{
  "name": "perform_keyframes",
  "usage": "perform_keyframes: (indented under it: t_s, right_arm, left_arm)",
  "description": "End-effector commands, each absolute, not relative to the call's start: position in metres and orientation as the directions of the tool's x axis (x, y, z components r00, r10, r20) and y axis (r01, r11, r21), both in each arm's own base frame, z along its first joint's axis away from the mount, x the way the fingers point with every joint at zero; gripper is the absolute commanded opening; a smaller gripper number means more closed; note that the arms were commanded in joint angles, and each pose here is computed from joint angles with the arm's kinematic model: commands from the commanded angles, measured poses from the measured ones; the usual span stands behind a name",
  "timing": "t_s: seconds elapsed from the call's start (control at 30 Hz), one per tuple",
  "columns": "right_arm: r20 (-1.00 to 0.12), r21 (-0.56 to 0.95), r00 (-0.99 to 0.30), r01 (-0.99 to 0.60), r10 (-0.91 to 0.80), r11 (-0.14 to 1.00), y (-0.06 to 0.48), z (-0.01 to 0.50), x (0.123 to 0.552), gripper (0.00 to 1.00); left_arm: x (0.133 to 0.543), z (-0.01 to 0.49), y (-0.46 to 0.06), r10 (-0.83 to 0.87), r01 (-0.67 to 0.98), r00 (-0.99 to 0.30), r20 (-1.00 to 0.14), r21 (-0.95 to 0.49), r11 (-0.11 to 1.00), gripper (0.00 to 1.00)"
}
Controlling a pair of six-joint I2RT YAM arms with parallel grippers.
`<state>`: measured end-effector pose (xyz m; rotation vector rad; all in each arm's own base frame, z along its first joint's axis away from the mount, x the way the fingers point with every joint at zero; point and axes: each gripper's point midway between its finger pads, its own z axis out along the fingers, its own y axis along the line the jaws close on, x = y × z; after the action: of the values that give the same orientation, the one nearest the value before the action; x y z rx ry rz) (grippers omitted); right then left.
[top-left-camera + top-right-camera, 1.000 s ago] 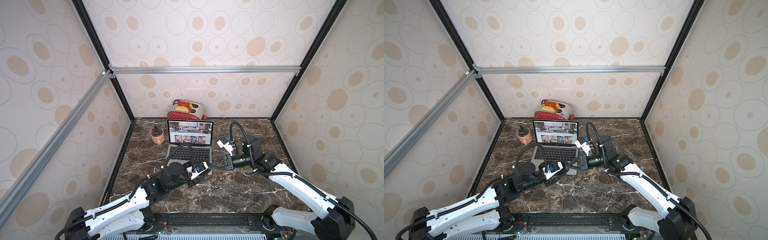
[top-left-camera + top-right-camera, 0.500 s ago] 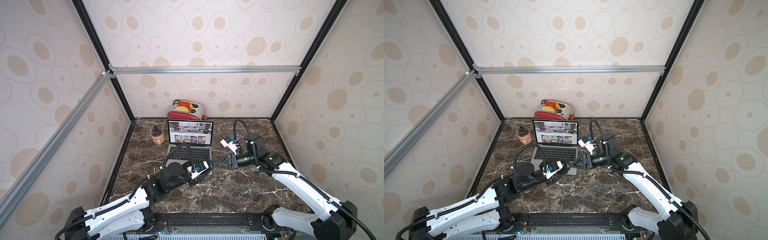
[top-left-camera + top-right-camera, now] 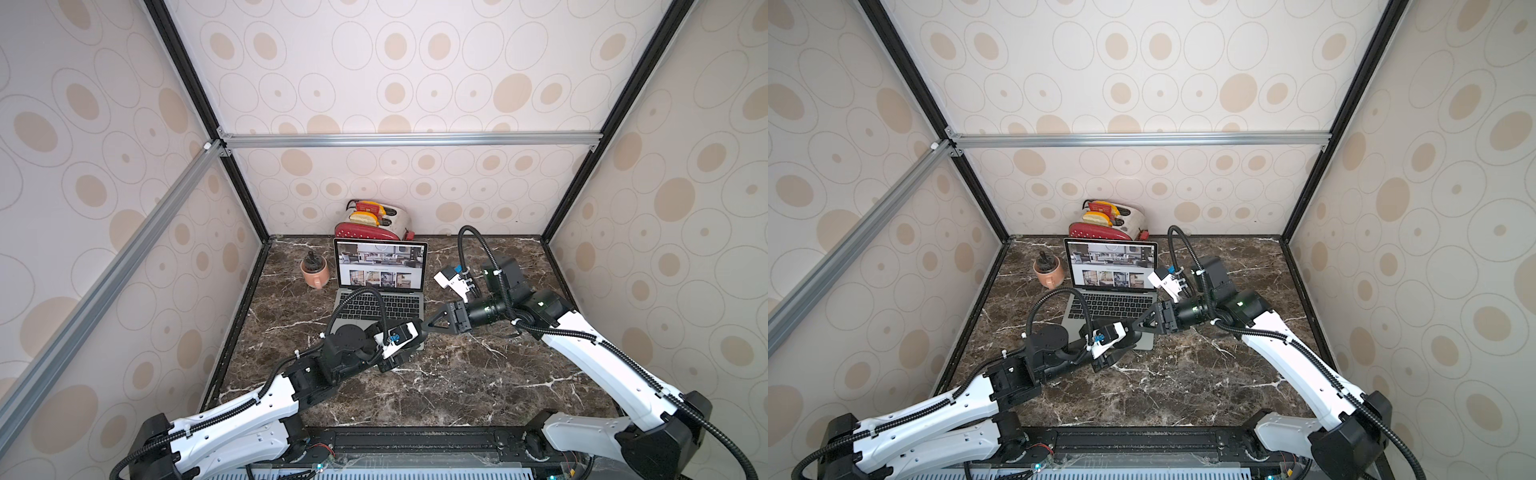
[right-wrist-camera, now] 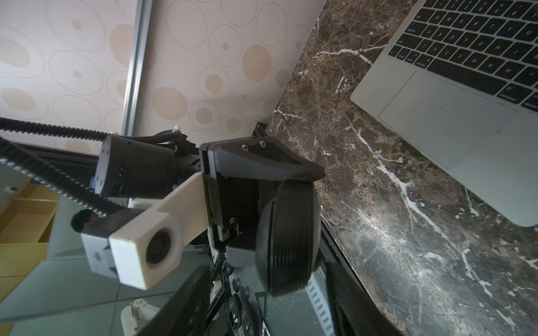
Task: Insert the wireless mouse receiver into the laptop
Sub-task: Close the lid on the mouse.
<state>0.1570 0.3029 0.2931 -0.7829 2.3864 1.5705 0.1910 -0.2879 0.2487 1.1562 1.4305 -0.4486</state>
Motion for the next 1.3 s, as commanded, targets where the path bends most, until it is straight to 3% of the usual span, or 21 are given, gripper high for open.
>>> perform_keyframes:
  t_s: [0.0, 0.23, 0.47, 0.9, 1.27]
  right_arm:
    - [-0.403, 0.749, -0.843, -0.527, -0.355, 0.401, 0.3, 0.273, 0.157, 0.67]
    - [-0.406, 0.736, -0.839, -0.536, -0.363, 0.414, 0.314, 0.266, 0.157, 0.66]
    - [-0.418, 0.639, -0.815, -0.577, -0.4, 0.508, 0.317, 0.25, 0.16, 0.61]
    - [-0.4, 0.532, -0.807, -0.591, -0.435, 0.607, 0.312, 0.225, 0.16, 0.21]
    - [-0.396, 0.617, -0.821, -0.569, -0.41, 0.543, 0.34, 0.209, 0.153, 0.11]
  left_arm:
    - [0.19, 0.283, -0.293, 0.309, 0.819, 0.233, -0.922, 0.357, 0.448, 0.0]
    - [0.19, 0.284, -0.293, 0.306, 0.822, 0.231, -0.923, 0.354, 0.447, 0.0]
    - [0.188, 0.283, -0.294, 0.307, 0.825, 0.231, -0.923, 0.353, 0.442, 0.0]
    - [0.187, 0.285, -0.293, 0.307, 0.821, 0.238, -0.922, 0.36, 0.444, 0.0]
    - [0.184, 0.293, -0.291, 0.278, 0.817, 0.252, -0.927, 0.358, 0.452, 0.0]
